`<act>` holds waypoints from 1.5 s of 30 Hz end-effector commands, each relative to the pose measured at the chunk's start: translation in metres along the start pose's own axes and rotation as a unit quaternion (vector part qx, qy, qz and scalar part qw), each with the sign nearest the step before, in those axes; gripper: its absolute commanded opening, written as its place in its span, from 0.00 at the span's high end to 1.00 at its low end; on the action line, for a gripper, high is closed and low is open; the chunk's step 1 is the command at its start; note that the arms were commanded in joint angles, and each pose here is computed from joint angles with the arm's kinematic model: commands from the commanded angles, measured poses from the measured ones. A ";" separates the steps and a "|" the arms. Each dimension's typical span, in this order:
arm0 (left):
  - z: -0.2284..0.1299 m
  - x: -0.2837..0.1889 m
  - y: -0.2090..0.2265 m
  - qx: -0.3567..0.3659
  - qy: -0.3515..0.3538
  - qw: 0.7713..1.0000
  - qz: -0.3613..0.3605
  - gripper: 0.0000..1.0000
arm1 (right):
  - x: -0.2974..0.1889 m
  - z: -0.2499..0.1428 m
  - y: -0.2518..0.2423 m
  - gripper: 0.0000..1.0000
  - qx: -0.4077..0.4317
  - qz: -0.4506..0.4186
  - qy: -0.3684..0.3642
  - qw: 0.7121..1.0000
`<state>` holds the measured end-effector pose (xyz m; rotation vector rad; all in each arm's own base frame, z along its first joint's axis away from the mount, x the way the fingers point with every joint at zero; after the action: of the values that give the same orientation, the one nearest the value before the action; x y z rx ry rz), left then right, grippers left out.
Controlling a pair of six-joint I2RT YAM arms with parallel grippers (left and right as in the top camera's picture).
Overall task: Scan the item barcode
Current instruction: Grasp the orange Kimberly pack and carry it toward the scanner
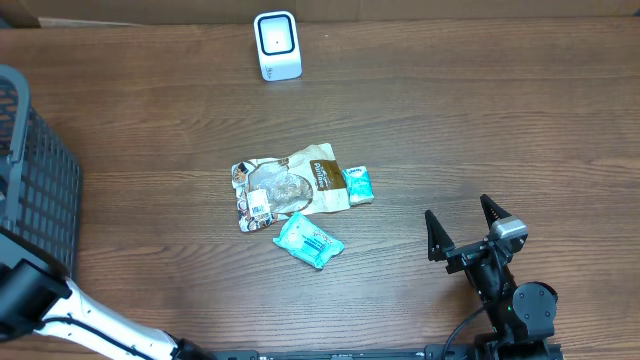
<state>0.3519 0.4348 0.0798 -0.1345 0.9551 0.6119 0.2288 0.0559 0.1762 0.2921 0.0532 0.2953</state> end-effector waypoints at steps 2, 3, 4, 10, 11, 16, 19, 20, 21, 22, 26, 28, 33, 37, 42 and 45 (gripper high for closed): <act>0.070 -0.126 0.009 -0.119 -0.111 0.987 0.008 0.96 | 0.000 -0.002 -0.003 0.00 0.001 -0.006 -0.002 1.000; 0.073 -0.144 0.009 -0.133 -0.118 0.984 0.008 0.96 | 0.000 -0.002 -0.003 0.00 0.001 -0.006 -0.002 1.000; 0.074 -0.170 0.008 -0.151 -0.124 0.981 0.007 0.96 | 0.000 -0.002 -0.003 0.00 0.001 -0.006 -0.002 1.000; 0.054 -0.295 -0.034 -0.255 -0.130 0.955 -0.079 0.96 | 0.000 -0.002 -0.003 0.00 0.001 -0.006 -0.002 1.000; 0.050 -0.312 -0.049 -0.263 -0.128 0.949 -0.117 0.96 | 0.000 -0.002 -0.003 0.00 0.001 -0.006 -0.002 1.000; 0.018 -0.381 -0.127 -0.220 -0.092 0.938 -0.252 0.96 | 0.000 -0.002 -0.003 0.00 0.001 -0.006 -0.002 1.000; -0.001 -0.396 -0.166 -0.146 -0.066 0.948 -0.275 0.96 | 0.000 -0.002 -0.003 0.00 0.001 -0.006 -0.002 1.000; -0.008 -0.398 -0.178 -0.122 -0.054 0.951 -0.280 0.96 | 0.000 -0.002 -0.003 0.00 0.001 -0.006 -0.002 1.000; -0.016 -0.399 -0.189 -0.100 -0.039 0.953 -0.283 0.96 | 0.000 -0.002 -0.003 0.00 0.001 -0.006 -0.002 1.000; -0.023 -0.399 -0.200 -0.081 -0.023 0.955 -0.284 0.96 | 0.000 -0.002 -0.003 0.00 0.001 -0.006 -0.002 1.000; -0.052 -0.396 -0.244 -0.006 0.028 0.953 -0.301 0.96 | 0.000 -0.002 -0.003 0.00 0.001 -0.006 -0.002 1.000; -0.065 -0.393 -0.269 0.028 0.047 0.945 -0.321 0.96 | 0.000 -0.002 -0.003 0.00 0.001 -0.006 -0.002 1.000; -0.096 -0.373 -0.324 0.069 0.091 0.927 -0.357 0.96 | 0.000 -0.002 -0.003 0.00 0.001 -0.006 -0.002 1.000; -0.123 -0.353 -0.370 0.092 0.120 0.913 -0.380 0.96 | 0.000 -0.002 -0.003 0.00 0.001 -0.006 -0.002 1.000; -0.152 -0.335 -0.427 0.137 0.137 0.893 -0.407 0.96 | 0.000 -0.002 -0.003 0.00 0.001 -0.006 -0.002 1.000; -0.171 -0.332 -0.461 0.164 0.152 0.879 -0.421 0.96 | 0.000 -0.002 -0.003 0.00 0.001 -0.006 -0.002 1.000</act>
<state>0.3398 -0.1239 0.1918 -0.3219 1.1159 -0.3617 0.2288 0.0559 0.1761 0.2921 0.0535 0.2953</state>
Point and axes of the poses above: each gripper's point midway between its finger pads, its own x axis out along the fingers, its own y axis along the line the jaws close on, z = x × y, the point moved 1 cm from there along -x, back along the fingers, and after that the axes turned 10 degrees about x, right-handed, at the moved point
